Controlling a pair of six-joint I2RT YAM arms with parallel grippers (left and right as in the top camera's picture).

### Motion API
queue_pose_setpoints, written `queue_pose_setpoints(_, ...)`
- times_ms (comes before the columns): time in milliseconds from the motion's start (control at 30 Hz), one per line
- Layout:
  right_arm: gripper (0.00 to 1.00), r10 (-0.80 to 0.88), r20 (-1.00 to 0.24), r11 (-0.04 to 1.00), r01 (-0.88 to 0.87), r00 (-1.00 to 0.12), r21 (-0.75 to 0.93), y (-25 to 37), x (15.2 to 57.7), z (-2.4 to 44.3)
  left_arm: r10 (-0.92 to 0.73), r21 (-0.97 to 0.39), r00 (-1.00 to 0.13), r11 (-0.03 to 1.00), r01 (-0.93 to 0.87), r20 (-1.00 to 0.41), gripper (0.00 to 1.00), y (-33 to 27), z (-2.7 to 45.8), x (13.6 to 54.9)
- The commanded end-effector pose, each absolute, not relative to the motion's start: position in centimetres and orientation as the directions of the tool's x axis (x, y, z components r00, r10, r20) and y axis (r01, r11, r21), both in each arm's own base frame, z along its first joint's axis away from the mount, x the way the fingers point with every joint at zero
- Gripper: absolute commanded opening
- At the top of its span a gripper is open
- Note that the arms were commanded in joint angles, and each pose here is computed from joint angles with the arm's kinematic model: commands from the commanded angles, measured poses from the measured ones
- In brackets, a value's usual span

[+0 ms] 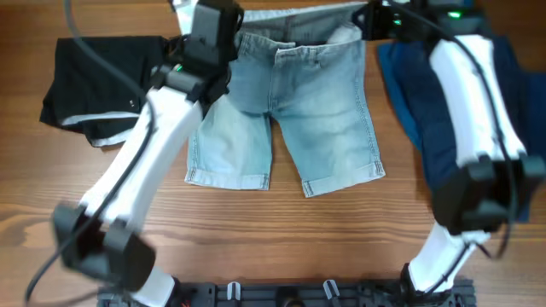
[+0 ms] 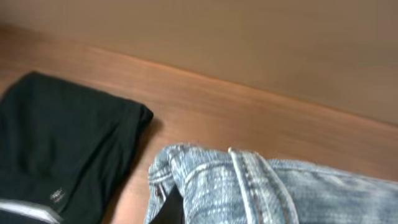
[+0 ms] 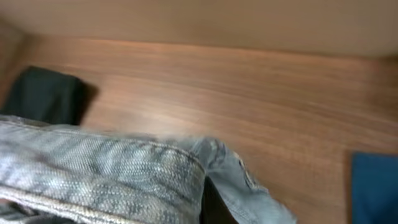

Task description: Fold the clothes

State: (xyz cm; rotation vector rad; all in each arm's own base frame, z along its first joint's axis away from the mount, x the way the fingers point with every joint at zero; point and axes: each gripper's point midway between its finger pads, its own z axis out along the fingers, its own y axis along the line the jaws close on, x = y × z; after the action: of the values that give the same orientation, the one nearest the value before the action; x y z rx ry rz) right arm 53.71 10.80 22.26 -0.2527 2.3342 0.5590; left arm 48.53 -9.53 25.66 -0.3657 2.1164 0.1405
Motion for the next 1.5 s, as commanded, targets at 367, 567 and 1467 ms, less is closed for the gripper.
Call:
queue_pose_setpoints(367, 1.00, 0.036, -0.732, 0.938, -0.231, -0.680, 0.260, 8.3, 58.8, 18.8, -0.229, -0.065, -0.484, 0.941, -0.332, -0.845, 1.00, -7.0, 21.1, 54.5)
queue_pose_setpoints(567, 0.99, -0.061, -0.582, 0.918, -0.275, -0.811, 0.286, 8.9, 51.3, 20.1, -0.253, -0.159, -0.629, 0.966, -0.202, -0.735, 1.00, -8.1, 24.8, 48.0)
queue_pose_setpoints(1467, 0.99, -0.127, -0.475, 0.900, -0.303, -0.871, 0.314, 11.0, 48.1, 18.4, 0.523, 0.339, -0.524, 0.847, 0.410, -0.672, 1.00, -17.7, 7.5, 62.5)
